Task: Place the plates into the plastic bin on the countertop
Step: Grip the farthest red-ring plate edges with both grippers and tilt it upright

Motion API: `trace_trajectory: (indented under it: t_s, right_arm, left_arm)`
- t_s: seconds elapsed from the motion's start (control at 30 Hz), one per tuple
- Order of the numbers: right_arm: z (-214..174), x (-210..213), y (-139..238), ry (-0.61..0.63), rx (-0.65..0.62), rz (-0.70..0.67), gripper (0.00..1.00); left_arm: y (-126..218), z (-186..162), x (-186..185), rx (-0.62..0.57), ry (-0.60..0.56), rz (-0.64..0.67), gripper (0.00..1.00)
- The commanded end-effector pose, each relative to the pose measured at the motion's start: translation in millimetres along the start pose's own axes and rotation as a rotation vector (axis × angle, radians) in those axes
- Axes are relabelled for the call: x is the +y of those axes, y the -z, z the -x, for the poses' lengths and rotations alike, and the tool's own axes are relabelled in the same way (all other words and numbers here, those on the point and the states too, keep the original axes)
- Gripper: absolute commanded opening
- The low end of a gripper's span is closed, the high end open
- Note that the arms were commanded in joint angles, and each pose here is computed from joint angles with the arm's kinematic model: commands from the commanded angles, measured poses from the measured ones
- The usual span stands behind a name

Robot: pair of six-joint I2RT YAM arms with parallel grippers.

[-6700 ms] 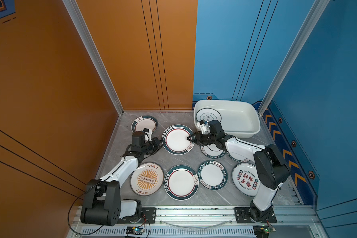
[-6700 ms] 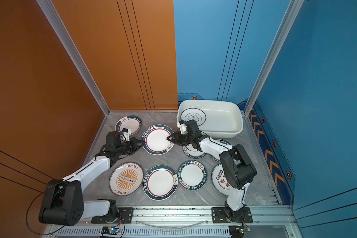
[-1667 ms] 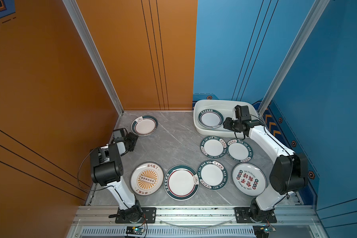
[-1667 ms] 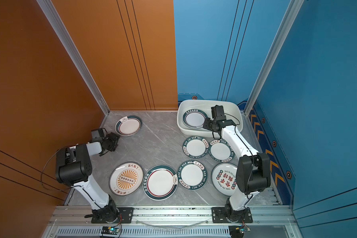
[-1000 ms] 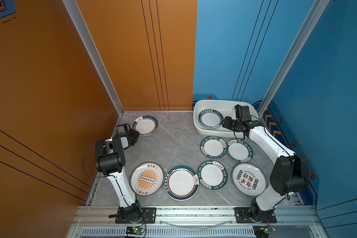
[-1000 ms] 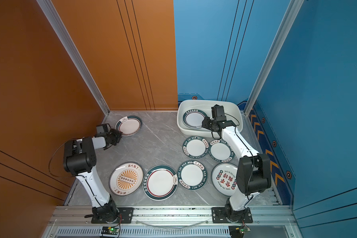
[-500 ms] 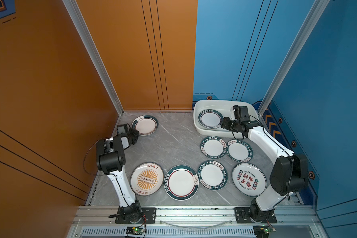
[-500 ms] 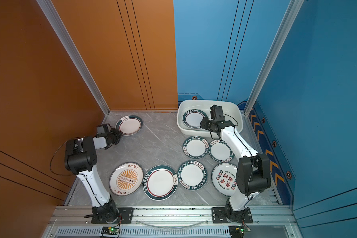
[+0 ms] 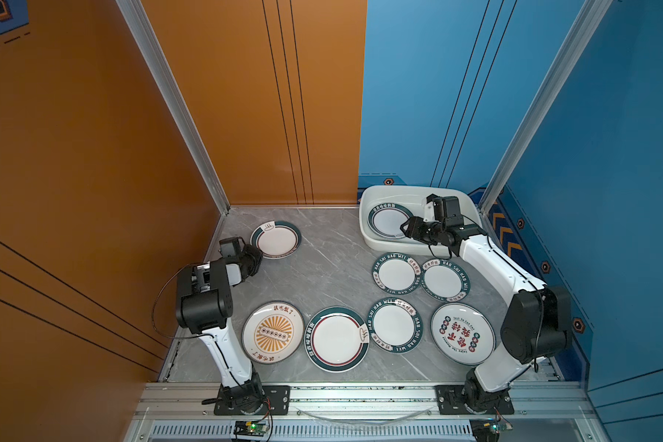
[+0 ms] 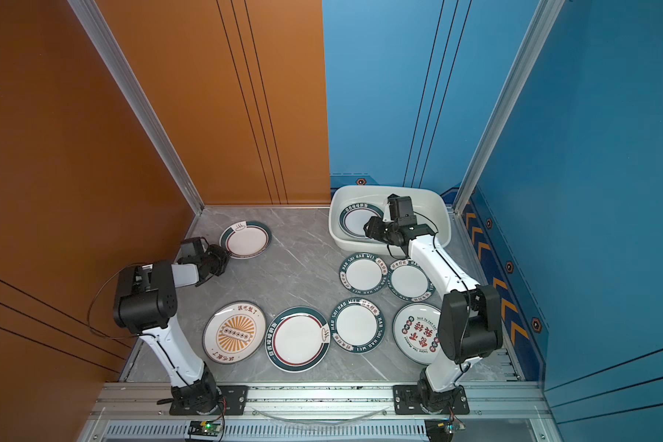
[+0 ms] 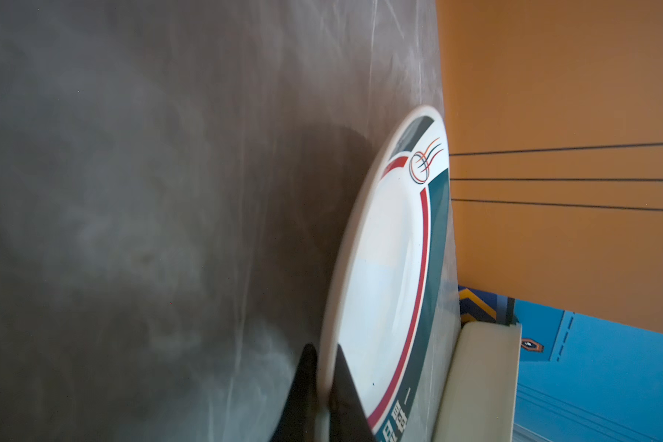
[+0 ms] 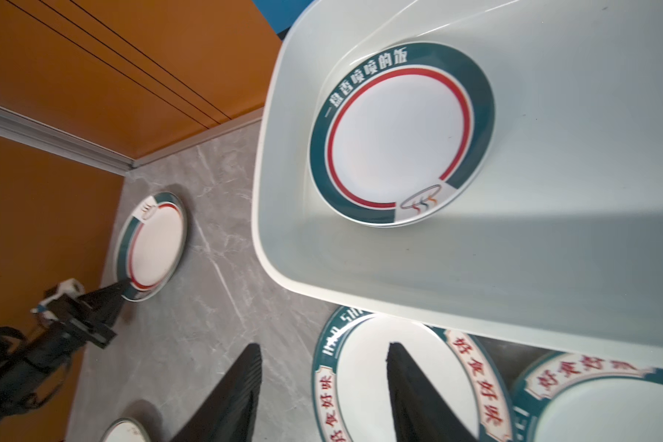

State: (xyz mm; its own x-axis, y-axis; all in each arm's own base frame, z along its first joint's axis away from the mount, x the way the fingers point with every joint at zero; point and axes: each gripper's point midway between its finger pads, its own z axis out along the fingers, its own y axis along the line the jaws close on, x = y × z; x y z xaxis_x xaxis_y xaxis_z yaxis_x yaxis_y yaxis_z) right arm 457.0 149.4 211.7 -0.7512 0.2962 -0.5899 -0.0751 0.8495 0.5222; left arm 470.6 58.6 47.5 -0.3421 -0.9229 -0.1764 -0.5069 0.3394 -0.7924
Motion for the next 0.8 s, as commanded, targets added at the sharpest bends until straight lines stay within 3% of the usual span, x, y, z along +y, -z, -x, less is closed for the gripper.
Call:
trace_trajectory:
  t_s: [0.0,0.1,0.4,0.77]
  right_arm:
    - [-4,35,-3,-0.010,0.039,0.177,0.67]
    - [-13,56,-6,-0.001,0.075,0.255,0.76]
    - [-52,127,-15,0.089,0.200,0.431,0.76]
    - [-81,171,-31,0.128,0.272,0.524,0.74]
  left_arm:
    - [28,-9,-41,0.029,-0.029,-0.137,0.00]
    - [55,-20,-61,0.040,-0.055,-0.204,0.00]
    - [118,-86,-108,0.207,-0.164,-0.386,0.00]
    - [150,-155,-117,0.345,-0.346,-0.390,0.00]
